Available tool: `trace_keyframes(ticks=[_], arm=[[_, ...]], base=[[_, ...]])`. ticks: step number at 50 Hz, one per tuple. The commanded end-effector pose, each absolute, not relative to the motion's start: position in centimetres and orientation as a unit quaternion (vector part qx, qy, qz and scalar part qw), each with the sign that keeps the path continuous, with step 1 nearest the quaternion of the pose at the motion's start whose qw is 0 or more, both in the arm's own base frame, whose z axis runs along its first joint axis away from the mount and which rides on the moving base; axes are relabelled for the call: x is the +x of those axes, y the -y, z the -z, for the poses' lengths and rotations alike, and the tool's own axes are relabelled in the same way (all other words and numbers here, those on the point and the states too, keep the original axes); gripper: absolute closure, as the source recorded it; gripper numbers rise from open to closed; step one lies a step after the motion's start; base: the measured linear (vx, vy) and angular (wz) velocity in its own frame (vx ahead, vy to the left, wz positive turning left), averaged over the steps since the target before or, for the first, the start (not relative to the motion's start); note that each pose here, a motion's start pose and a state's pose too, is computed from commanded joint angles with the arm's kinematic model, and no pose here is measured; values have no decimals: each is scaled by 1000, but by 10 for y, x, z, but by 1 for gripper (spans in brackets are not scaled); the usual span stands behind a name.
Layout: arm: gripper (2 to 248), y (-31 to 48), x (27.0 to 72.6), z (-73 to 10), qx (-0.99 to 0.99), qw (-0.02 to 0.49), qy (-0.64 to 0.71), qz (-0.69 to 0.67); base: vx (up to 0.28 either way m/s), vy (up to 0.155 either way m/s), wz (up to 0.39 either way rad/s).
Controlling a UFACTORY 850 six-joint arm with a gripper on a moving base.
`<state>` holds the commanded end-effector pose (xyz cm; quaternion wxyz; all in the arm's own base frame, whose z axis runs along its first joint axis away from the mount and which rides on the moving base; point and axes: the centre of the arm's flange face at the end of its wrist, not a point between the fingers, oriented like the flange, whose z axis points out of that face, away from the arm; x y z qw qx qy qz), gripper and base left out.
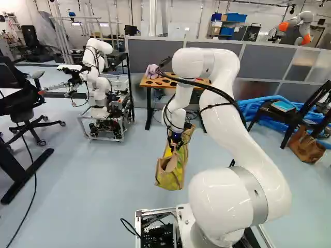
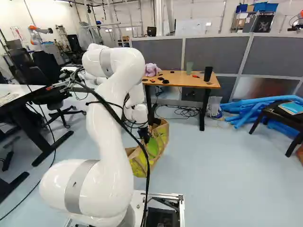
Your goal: Pick up the bag on the ground and place it on the table
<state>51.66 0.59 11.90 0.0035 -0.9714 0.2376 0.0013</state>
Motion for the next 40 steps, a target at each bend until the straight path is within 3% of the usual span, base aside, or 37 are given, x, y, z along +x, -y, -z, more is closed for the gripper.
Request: trace_keyframes(ticks=[40], arm=[[228,6,516,-180,-979,4,-200,40]], base=[[0,0,0]])
